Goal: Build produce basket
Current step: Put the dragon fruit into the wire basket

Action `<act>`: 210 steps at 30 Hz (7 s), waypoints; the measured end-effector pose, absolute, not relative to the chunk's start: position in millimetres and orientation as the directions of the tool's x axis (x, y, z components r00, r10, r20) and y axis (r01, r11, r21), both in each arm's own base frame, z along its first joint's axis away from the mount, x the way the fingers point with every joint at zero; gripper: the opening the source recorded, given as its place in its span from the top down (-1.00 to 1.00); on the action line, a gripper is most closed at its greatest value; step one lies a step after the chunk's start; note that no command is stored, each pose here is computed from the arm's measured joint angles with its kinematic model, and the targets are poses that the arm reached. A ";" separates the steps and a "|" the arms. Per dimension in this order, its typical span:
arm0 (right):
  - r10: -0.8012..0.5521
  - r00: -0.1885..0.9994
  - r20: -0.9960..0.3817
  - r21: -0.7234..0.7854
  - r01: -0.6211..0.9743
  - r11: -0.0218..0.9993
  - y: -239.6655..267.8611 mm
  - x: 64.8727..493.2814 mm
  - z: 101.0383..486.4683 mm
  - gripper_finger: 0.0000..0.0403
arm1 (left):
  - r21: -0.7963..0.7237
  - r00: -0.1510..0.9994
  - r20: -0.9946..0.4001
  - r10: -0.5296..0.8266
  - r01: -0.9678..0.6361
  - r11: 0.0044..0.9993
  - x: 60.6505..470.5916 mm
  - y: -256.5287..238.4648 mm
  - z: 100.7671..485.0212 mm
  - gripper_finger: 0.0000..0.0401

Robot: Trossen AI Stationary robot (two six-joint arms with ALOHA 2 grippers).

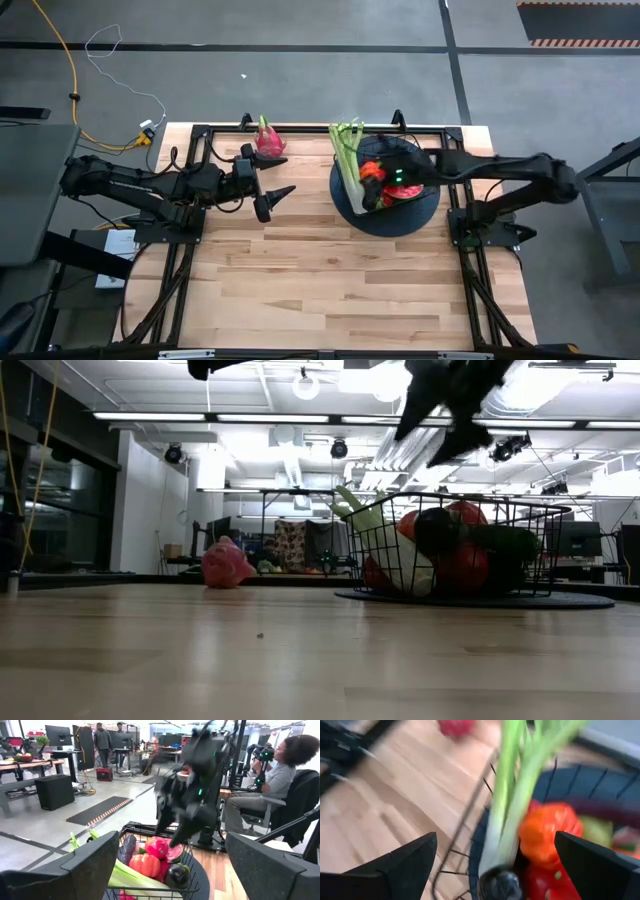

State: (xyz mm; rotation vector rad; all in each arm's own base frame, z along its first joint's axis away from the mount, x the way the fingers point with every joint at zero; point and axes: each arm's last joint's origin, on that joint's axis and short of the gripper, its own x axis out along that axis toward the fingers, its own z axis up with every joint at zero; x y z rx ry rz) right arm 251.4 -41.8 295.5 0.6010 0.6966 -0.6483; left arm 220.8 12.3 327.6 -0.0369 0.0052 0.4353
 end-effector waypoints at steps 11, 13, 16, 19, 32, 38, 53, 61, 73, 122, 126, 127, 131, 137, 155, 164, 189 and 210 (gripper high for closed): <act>-0.303 0.796 -0.524 0.284 0.499 0.819 -13.7 178.0 329.0 -0.95 | -0.108 0.907 -0.014 0.421 -0.420 0.901 219.1 12.1 328.3 -0.76; -0.285 0.825 -0.487 0.309 0.469 0.827 -9.7 171.9 319.7 -0.95 | -0.165 0.914 -0.005 0.405 -0.400 0.902 216.9 11.6 330.4 -0.76; -0.266 0.877 -0.401 0.363 0.418 0.833 -6.4 170.2 306.3 -0.95 | -0.225 0.918 -0.021 0.396 -0.391 0.893 211.3 11.9 331.3 -0.76; -0.237 0.918 -0.317 0.375 0.351 0.858 -4.8 173.8 296.2 -0.95 | -0.247 0.916 -0.041 0.398 -0.396 0.885 200.3 12.8 333.5 -0.76; -0.226 0.963 -0.149 0.262 0.259 0.930 -4.5 181.6 303.3 -0.95 | -0.269 0.911 -0.053 0.408 -0.407 0.873 150.5 13.4 344.9 -0.76; -0.224 0.967 -0.124 0.270 0.250 0.930 -4.5 181.9 305.7 -0.95 | -0.254 0.908 -0.101 0.406 -0.418 0.872 159.6 11.5 338.3 -0.76; -0.224 0.967 -0.124 0.277 0.251 0.928 -4.5 181.9 305.7 -0.95 | -0.244 0.878 -0.107 0.467 -0.478 0.844 163.9 13.3 336.4 -0.76; -0.224 0.967 -0.124 0.277 0.251 0.928 -4.5 182.0 305.7 -0.95 | -0.406 0.629 -0.177 0.757 -0.747 0.526 170.8 40.9 325.1 -0.76; -0.225 0.965 -0.131 0.302 0.255 0.918 -4.5 182.0 304.9 -0.95 | -0.194 0.201 -0.646 0.736 -0.976 0.096 184.7 150.9 273.7 -0.76; -0.225 0.964 -0.139 0.359 0.261 0.896 -4.5 181.9 304.1 -0.95 | -0.318 0.338 -0.712 0.615 -0.937 0.147 190.5 206.2 241.1 0.07; -0.225 0.964 -0.139 0.398 0.262 0.879 -4.5 181.9 304.2 -0.95 | -0.364 0.505 -0.516 0.692 -0.860 0.357 179.7 180.7 293.1 0.08; -0.225 0.964 -0.139 0.401 0.263 0.878 -4.5 181.9 304.2 -0.95 | -0.362 0.551 -0.464 0.693 -0.832 0.420 176.9 171.9 305.1 0.08; -0.224 0.965 -0.139 0.427 0.263 0.865 -4.5 181.9 304.2 -0.95 | -0.316 0.705 -0.288 0.648 -0.709 0.630 169.2 131.7 341.0 0.08; -0.224 0.965 -0.139 0.497 0.264 0.827 -4.5 181.9 304.2 -0.95 | -0.285 0.872 -0.171 0.459 -0.490 0.824 167.4 71.4 356.7 0.08; -0.225 0.966 -0.128 0.509 0.259 0.821 -4.5 182.0 305.2 -0.95 | -0.298 0.922 -0.007 0.386 -0.371 0.880 192.6 -6.8 301.7 0.07; -0.146 0.979 -0.145 0.483 0.198 0.853 -1.7 215.5 300.6 -0.95 | -0.188 0.942 -0.032 0.334 -0.334 0.924 210.7 -9.6 302.5 0.07; 0.132 0.972 -0.196 0.389 -0.047 0.920 8.0 318.6 334.8 -0.91 | -0.035 0.967 -0.145 0.211 -0.218 0.975 287.6 -21.2 302.0 0.07; 0.126 0.972 -0.199 0.366 -0.045 0.930 7.1 299.9 348.7 0.22 | 0.002 0.968 -0.114 0.222 -0.223 0.975 283.0 -20.3 309.6 0.07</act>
